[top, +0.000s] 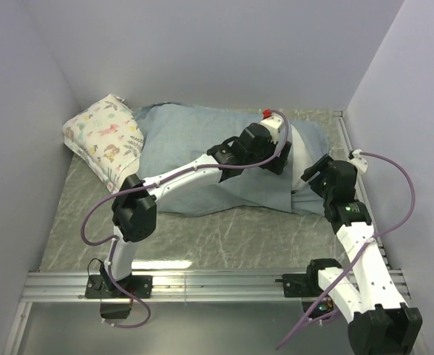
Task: Remove the pillowcase from the pillow
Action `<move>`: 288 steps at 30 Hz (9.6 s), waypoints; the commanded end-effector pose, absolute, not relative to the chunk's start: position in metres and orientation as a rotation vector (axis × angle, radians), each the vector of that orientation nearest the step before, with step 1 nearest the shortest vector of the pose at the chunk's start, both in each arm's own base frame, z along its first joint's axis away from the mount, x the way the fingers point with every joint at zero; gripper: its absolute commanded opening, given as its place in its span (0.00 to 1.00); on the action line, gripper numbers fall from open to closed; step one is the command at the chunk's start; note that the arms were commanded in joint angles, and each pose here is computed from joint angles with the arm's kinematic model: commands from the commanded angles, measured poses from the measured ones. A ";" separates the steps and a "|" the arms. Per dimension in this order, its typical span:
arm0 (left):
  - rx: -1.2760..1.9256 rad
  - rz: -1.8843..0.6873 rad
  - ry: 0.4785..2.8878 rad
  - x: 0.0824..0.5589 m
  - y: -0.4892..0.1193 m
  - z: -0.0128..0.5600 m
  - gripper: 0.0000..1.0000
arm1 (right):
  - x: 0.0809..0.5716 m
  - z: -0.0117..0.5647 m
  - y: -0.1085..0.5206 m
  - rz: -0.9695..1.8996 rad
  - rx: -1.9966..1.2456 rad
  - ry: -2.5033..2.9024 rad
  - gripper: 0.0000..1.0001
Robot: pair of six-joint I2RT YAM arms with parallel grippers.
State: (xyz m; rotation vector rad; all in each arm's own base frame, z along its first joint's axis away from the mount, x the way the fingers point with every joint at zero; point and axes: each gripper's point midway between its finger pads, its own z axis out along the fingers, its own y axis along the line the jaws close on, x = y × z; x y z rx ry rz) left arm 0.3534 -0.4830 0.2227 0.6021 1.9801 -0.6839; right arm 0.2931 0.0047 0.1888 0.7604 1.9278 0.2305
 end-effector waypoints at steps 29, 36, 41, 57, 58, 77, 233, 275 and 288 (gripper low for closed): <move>0.298 -0.115 2.051 0.446 -0.379 0.208 0.00 | 0.289 0.065 -0.082 0.187 1.253 1.992 0.00; 0.454 -0.294 2.030 0.421 -0.412 0.220 0.04 | 0.324 0.078 -0.028 0.645 1.015 1.931 0.00; 0.574 -0.417 1.922 0.398 -0.450 0.267 0.27 | 0.323 0.092 -0.026 0.649 0.951 1.905 0.00; 0.791 -0.645 1.610 0.329 -0.517 0.337 0.81 | 0.321 0.110 -0.024 0.656 0.921 1.884 0.00; 0.814 -0.643 1.614 0.331 -0.524 0.326 0.84 | 0.321 0.111 -0.023 0.659 0.925 1.881 0.00; 1.147 -0.441 1.549 0.334 -0.571 0.175 0.99 | 0.319 0.119 -0.021 0.669 0.911 1.864 0.00; 0.223 -0.844 1.612 0.334 -0.472 0.363 0.00 | 0.237 0.209 0.078 0.718 0.653 1.920 0.65; 0.283 -0.651 1.944 0.321 -0.374 0.238 0.90 | 0.310 0.191 0.056 0.329 0.387 2.122 0.98; 0.245 -0.435 2.074 0.345 -0.354 0.193 0.01 | 0.295 0.184 0.025 0.332 0.540 2.030 0.98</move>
